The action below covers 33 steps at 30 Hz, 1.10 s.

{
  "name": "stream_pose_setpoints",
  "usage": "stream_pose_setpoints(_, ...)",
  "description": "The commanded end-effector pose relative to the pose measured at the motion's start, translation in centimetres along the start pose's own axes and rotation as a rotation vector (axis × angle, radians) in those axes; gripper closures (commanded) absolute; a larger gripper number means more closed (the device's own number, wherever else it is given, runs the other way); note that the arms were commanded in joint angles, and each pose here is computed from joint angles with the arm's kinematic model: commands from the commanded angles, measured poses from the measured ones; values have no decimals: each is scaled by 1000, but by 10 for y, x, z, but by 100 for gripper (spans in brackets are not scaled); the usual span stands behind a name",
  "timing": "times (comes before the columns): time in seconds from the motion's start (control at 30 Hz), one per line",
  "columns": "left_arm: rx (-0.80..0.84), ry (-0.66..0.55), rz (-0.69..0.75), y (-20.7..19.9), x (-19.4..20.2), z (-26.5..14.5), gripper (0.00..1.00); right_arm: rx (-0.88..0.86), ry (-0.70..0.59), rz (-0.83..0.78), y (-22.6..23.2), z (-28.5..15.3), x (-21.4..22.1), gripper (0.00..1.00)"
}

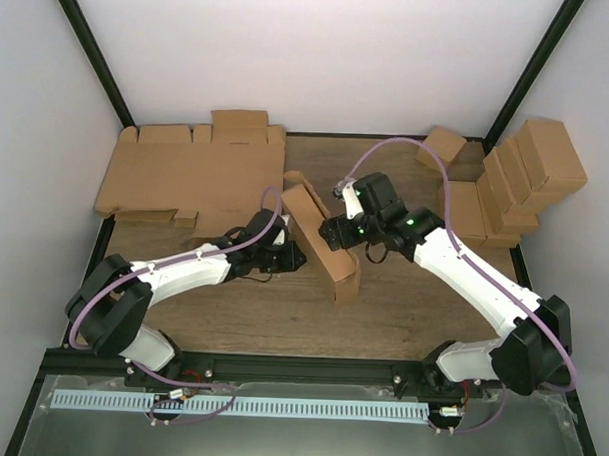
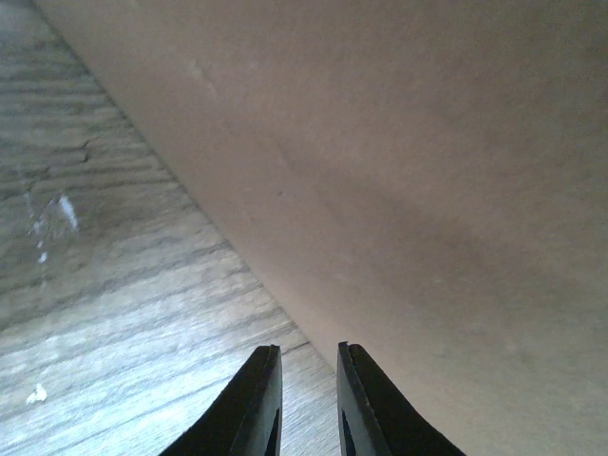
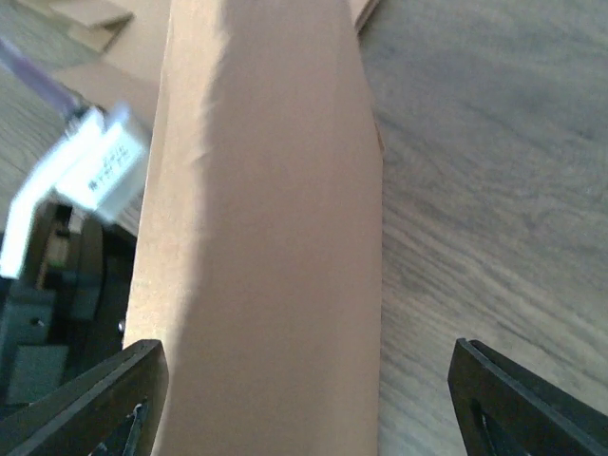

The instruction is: Fold the paper box

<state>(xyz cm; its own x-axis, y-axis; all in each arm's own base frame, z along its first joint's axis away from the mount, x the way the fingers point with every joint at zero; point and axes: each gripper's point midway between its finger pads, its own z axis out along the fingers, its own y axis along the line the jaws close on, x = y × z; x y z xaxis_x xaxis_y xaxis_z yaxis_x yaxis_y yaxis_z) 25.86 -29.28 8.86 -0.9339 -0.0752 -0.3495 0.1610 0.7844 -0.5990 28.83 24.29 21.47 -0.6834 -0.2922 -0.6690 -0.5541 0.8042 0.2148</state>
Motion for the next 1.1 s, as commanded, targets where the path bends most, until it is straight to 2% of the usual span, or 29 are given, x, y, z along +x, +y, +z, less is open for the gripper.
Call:
stream_pose_setpoints(0.0,4,-14,39,-13,-12,-2,81,66,76,-33,5,0,11,16)
stream_pose_setpoints(0.33,-10,-61,51,-23,-29,-15,80,105,121,-45,4,0,19,29)
stream_pose_setpoints(0.53,-46,-119,50,-21,-42,-32,80,119,136,-52,0,6,26,33)
stream_pose_setpoints(0.83,20,-154,-26,-10,-73,-62,69,121,136,-50,-1,8,28,37)
stream_pose_setpoints(0.97,86,-158,-4,-19,-86,-67,59,127,127,-50,-2,4,27,37)
stream_pose_setpoints(1.07,116,-182,1,-24,-100,-73,48,121,122,-51,0,2,25,37)
